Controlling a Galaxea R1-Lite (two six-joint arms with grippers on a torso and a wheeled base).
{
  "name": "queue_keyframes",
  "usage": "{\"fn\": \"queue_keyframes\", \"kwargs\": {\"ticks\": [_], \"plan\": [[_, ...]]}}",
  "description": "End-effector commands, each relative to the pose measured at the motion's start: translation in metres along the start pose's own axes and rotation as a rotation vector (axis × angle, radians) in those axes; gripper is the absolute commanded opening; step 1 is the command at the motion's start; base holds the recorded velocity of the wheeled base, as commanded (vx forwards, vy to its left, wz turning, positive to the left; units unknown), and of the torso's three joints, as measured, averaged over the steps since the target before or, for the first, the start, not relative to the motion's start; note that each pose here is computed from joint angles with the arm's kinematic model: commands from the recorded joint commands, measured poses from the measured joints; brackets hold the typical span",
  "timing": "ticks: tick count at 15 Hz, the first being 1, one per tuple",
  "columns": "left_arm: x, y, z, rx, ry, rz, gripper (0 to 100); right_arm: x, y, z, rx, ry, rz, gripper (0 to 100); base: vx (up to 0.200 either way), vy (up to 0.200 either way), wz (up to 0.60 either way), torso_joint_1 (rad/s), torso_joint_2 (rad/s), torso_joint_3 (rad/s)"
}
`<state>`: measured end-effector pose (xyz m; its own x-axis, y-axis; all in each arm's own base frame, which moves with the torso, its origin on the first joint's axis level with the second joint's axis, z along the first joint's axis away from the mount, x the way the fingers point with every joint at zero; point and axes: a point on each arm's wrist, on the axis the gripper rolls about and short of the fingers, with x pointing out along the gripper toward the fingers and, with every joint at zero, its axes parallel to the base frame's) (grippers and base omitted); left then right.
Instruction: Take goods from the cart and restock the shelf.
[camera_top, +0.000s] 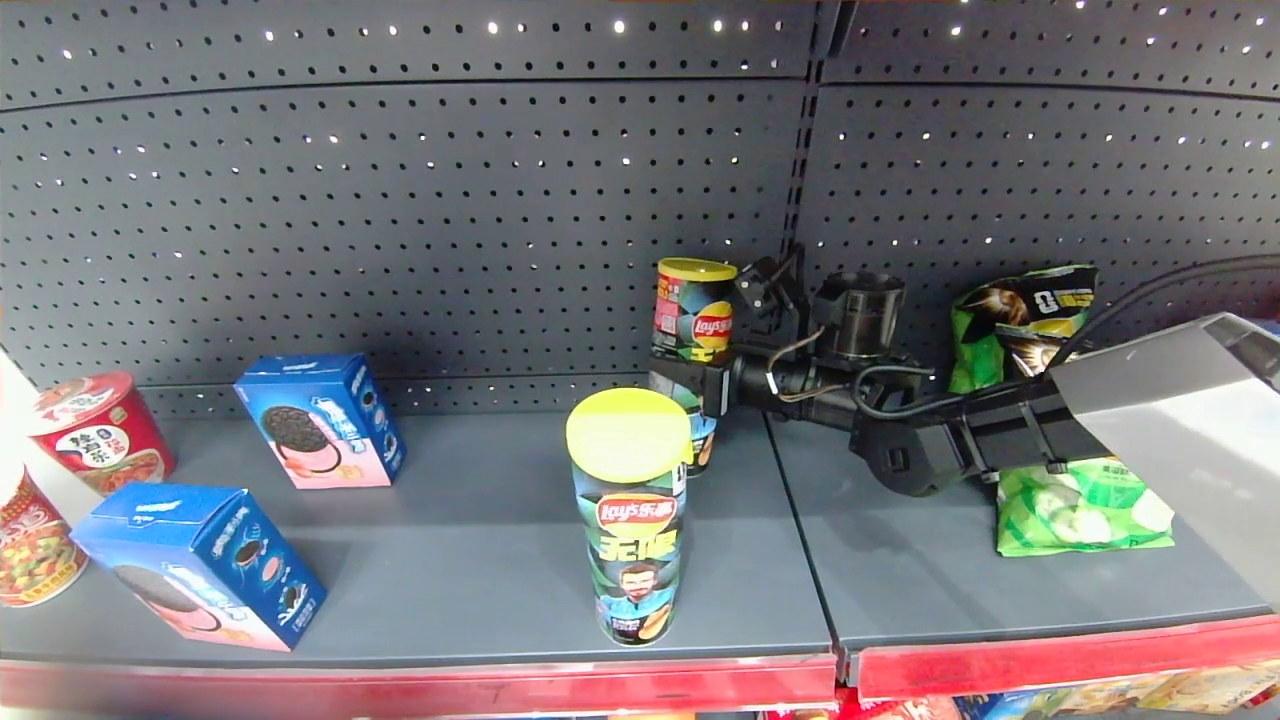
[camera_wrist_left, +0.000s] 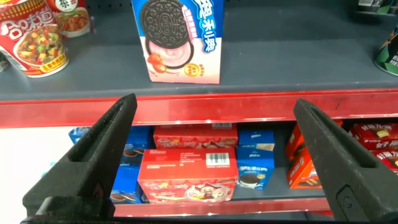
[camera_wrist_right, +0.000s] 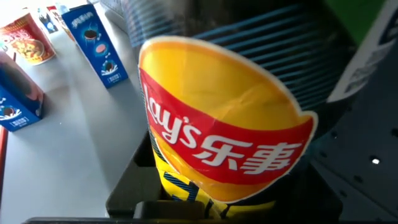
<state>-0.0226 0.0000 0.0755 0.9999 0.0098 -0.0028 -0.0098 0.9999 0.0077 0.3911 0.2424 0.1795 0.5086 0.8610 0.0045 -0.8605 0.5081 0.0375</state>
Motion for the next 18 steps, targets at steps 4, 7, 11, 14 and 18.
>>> {"fn": "queue_keyframes", "kwargs": {"ticks": [4,7,11,14,18], "plan": [[0.0,0.0,0.0,0.0,0.002,0.001,100,0.002,-0.001,-0.004,0.013,-0.001,0.001,0,0.0,0.0,0.0,0.0,0.0,0.0],[0.0,0.0,0.0,0.0,0.002,0.001,100,0.004,-0.002,-0.007,0.017,0.003,0.001,0,0.0,0.0,0.0,0.0,0.0,0.0],[0.0,0.0,0.0,0.0,0.002,-0.001,100,0.002,-0.001,-0.005,0.03,0.002,0.001,100,0.0,0.0,0.0,0.0,0.0,0.0],[0.0,0.0,0.0,0.0,0.002,0.001,100,0.001,0.002,-0.002,0.032,-0.003,0.005,100,0.0,0.0,0.0,0.0,0.0,0.0],[0.0,0.0,0.0,0.0,0.002,0.001,100,-0.01,0.009,0.0,0.041,0.014,0.008,100,0.0,0.0,0.0,0.0,0.0,0.0]]}}
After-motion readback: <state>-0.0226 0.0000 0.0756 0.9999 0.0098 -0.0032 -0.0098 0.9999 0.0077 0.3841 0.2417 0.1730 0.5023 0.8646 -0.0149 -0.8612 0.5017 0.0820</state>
